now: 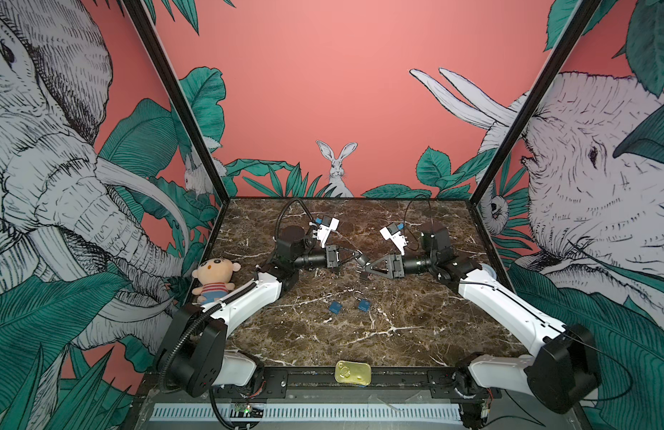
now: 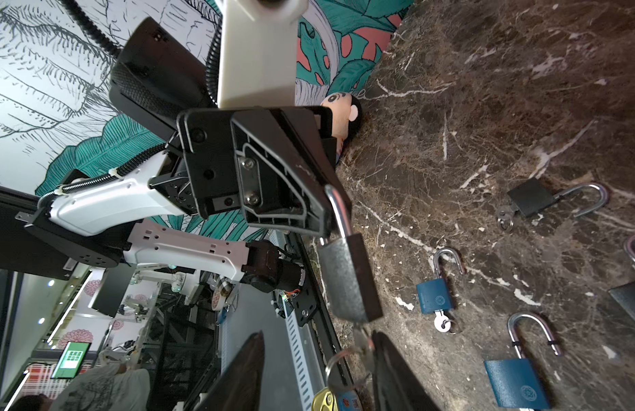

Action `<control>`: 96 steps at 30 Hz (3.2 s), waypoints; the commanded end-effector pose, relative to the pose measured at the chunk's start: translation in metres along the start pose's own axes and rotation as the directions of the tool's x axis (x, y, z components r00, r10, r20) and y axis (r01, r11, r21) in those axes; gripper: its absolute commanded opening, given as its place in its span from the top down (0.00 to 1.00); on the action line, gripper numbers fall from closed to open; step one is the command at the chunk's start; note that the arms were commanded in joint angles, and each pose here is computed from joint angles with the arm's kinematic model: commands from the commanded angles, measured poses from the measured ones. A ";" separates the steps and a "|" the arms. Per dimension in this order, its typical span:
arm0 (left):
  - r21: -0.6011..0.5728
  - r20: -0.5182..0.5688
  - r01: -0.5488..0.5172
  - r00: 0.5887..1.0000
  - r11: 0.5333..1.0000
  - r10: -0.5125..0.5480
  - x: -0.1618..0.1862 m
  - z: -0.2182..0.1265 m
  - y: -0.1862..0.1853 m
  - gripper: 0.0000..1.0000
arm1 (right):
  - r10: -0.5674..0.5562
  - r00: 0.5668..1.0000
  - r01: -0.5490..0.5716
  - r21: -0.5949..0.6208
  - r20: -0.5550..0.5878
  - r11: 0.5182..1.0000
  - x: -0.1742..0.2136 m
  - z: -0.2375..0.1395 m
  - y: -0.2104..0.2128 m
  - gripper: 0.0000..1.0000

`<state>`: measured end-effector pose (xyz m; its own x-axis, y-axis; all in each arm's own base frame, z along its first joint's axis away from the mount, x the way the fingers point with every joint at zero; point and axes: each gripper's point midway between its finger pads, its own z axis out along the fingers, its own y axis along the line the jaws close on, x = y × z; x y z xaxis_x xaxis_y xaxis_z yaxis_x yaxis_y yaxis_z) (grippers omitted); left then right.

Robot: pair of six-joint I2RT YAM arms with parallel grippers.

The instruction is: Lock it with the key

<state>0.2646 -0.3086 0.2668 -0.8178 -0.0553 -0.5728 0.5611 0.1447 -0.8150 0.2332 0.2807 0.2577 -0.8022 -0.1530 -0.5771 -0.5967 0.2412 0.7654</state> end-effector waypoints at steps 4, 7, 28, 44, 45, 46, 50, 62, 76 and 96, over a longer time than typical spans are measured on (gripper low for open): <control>0.013 0.020 -0.053 0.998 0.998 0.053 -0.010 -0.005 -0.014 1.00 | -0.095 0.994 0.095 0.014 0.055 0.995 -0.017 -0.012 0.018 0.48; 0.023 0.020 -0.061 0.998 0.998 0.061 -0.011 -0.006 -0.019 1.00 | -0.099 0.993 0.097 0.046 0.056 0.994 -0.020 -0.013 0.014 0.47; 0.037 0.052 -0.077 0.996 0.996 0.075 -0.021 -0.007 -0.029 1.00 | -0.074 0.997 0.073 0.028 0.034 0.997 -0.016 -0.004 0.007 0.55; 0.047 0.051 -0.068 0.997 0.997 0.065 -0.020 -0.007 -0.029 1.00 | -0.140 0.989 0.132 0.128 0.053 0.983 -0.025 -0.013 0.007 0.53; 0.050 0.048 -0.068 0.997 0.996 0.065 -0.020 -0.007 -0.030 1.00 | -0.138 0.989 0.130 0.128 0.050 0.983 -0.025 -0.013 0.007 0.52; 0.050 0.048 -0.068 0.997 0.996 0.066 -0.020 -0.007 -0.030 1.00 | -0.134 0.990 0.127 0.130 0.049 0.983 -0.025 -0.013 0.005 0.52; 0.054 0.052 -0.069 0.996 0.996 0.066 -0.022 -0.007 -0.031 1.00 | -0.124 0.991 0.119 0.102 0.048 0.988 -0.025 -0.009 0.006 0.52; 0.063 0.065 -0.066 0.996 0.996 0.062 -0.025 -0.005 -0.031 1.00 | -0.121 0.992 0.120 0.041 0.021 0.992 -0.024 0.004 0.013 0.68; 0.058 0.089 -0.062 0.994 0.996 0.057 -0.028 -0.006 -0.028 1.00 | -0.104 0.994 0.103 0.049 0.016 0.993 -0.017 0.003 0.011 1.00; 0.063 0.169 -0.106 0.981 0.992 0.094 -0.062 -0.036 -0.039 1.00 | -0.062 0.998 0.060 0.088 0.020 0.994 0.007 -0.010 0.001 1.00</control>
<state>0.2666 -0.2954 0.2975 -0.8075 -0.0785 -0.5846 0.5820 0.0550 -0.8113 0.2389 0.2788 0.2647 -0.7447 -0.1265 -0.6553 -0.6565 0.3157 0.6851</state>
